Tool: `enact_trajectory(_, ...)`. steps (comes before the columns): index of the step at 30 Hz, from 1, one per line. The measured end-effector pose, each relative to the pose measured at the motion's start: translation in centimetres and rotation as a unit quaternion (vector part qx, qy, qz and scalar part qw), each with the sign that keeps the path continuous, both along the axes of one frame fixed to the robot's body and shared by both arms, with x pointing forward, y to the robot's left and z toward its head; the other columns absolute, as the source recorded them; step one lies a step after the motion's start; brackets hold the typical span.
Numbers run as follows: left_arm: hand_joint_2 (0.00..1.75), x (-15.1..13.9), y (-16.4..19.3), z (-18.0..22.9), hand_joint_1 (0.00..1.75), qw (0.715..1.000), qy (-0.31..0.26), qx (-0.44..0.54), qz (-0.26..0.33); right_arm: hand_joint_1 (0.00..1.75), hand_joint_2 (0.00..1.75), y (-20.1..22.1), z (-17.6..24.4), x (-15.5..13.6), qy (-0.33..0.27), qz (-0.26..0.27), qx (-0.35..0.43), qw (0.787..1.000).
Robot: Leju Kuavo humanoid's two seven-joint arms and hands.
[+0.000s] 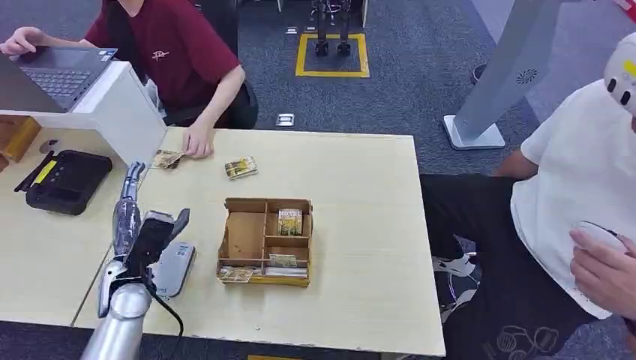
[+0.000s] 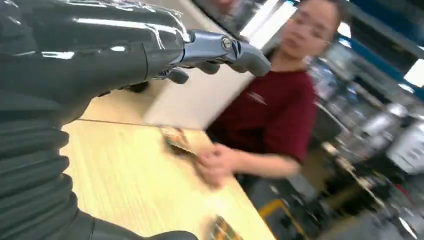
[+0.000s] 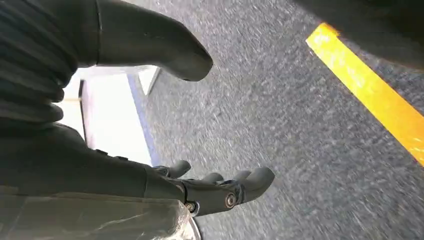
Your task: Pass the card to the sensor for recognition and then transmit it.
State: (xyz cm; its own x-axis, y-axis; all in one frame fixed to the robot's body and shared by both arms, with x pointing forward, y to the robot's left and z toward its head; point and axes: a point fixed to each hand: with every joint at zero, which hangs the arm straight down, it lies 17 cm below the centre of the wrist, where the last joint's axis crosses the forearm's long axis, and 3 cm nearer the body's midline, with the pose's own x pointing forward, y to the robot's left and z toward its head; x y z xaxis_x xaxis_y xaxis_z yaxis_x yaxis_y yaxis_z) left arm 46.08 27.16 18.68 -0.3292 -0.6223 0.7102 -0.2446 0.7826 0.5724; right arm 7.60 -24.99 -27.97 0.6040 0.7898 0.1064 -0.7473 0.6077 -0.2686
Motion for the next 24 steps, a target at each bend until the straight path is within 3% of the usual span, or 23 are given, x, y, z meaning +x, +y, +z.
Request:
enact_trajectory(5, 1.75, -4.2, -4.0, 1.8, 0.0, 0.997, -0.027, 0.028, -0.074, 0.0, 1.75, -0.3, -0.1, -0.4, 0.004, -0.013, -0.001, 1.0)
enact_trajectory(13, 1.75, -6.0, -5.5, 3.0, 0.0, 0.992, -0.046, 0.045, -0.106, 0.0, 1.75, -0.4, -0.1, -0.5, 0.004, -0.017, -0.003, 1.0)
enact_trajectory(18, 1.75, -9.3, -7.6, 2.6, 0.0, 0.983, -0.059, 0.075, -0.159, 0.0, 1.75, -0.6, -0.1, -0.5, 0.004, -0.024, -0.004, 1.0)
enact_trajectory(24, 1.75, -12.3, -9.8, 1.4, 0.0, 0.966, -0.09, 0.189, -0.149, 0.0, 1.75, -0.7, -0.1, -0.5, 0.003, -0.03, -0.006, 1.0)
